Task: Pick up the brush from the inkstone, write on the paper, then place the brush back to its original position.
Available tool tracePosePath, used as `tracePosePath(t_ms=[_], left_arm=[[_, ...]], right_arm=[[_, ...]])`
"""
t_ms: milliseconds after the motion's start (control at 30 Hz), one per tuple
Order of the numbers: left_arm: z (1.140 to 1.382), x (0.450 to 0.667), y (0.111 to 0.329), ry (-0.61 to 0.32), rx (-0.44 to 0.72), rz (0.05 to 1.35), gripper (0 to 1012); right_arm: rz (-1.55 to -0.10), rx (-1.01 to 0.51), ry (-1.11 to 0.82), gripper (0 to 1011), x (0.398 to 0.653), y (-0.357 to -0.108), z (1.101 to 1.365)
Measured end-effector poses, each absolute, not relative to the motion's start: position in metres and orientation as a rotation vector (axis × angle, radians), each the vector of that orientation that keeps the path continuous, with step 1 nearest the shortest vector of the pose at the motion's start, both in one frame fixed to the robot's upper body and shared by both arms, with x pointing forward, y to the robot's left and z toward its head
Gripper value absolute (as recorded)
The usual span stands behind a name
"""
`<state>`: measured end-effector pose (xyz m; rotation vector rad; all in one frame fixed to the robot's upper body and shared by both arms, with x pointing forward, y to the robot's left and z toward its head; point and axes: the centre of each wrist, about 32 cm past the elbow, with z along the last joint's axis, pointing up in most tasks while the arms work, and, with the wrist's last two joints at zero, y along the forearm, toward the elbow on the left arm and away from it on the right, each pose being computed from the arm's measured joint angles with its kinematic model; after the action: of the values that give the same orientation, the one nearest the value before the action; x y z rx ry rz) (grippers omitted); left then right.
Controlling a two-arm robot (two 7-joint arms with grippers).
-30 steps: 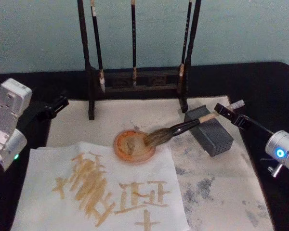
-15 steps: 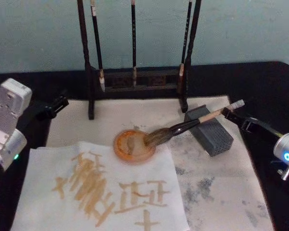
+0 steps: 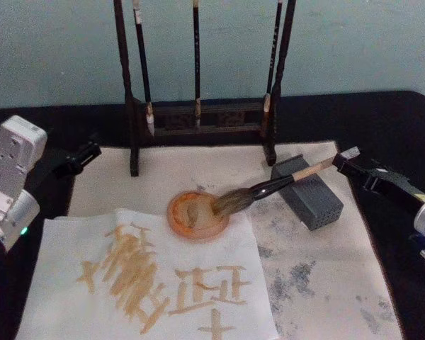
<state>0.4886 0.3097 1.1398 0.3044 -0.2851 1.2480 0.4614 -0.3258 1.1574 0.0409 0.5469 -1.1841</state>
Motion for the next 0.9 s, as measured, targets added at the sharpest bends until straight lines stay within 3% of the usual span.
tracePosePath(t_ms=[467,900], left_arm=[[1.140,0.489,0.310,-0.285,0.304,1.248,1002],[1.140,0.489,0.310,-0.285,0.305,1.248,1002]], right_arm=[[-1.173,-0.037,0.390,1008,0.439,-0.327,1.165],[-1.065,-0.064,0.172,1008,0.417,-0.313,1.179]])
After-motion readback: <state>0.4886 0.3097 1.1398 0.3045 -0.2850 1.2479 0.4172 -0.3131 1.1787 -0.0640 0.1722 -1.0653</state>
